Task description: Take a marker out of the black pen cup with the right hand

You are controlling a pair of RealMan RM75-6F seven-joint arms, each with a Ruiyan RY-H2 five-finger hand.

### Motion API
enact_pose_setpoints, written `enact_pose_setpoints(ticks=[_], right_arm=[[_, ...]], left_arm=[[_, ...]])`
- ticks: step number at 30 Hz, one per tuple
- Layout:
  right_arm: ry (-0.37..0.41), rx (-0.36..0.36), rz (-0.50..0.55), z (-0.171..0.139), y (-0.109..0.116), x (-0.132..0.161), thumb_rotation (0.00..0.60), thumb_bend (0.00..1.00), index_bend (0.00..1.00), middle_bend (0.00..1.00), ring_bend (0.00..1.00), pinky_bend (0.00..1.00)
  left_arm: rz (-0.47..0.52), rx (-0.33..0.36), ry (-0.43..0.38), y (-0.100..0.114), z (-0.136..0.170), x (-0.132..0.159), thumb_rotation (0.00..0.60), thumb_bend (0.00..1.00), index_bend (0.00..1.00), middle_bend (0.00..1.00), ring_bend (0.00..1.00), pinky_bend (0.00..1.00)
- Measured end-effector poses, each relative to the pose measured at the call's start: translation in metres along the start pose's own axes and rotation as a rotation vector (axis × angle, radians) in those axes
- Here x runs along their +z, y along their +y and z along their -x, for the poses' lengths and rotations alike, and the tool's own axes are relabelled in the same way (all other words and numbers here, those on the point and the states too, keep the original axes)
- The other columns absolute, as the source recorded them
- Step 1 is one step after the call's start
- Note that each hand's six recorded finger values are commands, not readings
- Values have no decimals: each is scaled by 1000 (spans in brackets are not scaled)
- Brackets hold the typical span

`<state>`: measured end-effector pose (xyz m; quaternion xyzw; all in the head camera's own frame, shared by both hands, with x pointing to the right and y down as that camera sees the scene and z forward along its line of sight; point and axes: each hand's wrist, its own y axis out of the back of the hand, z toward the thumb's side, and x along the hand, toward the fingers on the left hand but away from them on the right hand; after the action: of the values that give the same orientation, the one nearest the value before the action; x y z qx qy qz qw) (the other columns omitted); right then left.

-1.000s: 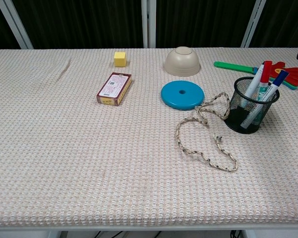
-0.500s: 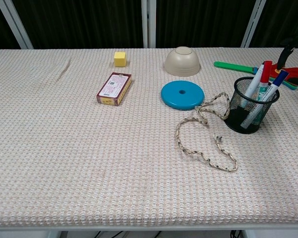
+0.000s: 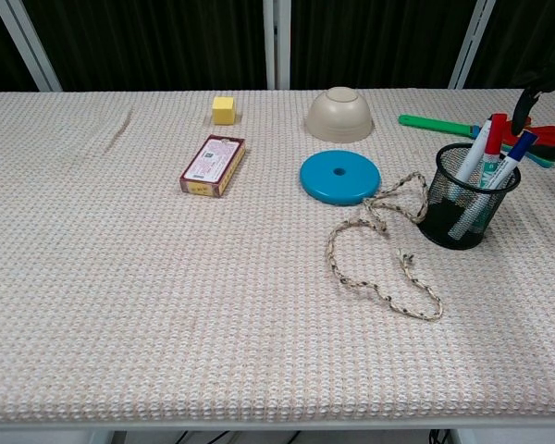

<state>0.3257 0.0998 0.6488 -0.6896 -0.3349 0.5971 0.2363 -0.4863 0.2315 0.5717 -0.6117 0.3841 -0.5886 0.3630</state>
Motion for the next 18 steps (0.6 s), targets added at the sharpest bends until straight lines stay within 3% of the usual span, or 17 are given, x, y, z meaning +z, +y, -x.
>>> enact_pose_setpoints(ticks=[18], right_arm=[[-7,1,-5,2,-2,-1,600,331,536,16,0,0]], left_arm=[[-2,-6,6,-1,0,-2,600,162,150,28,0,93]])
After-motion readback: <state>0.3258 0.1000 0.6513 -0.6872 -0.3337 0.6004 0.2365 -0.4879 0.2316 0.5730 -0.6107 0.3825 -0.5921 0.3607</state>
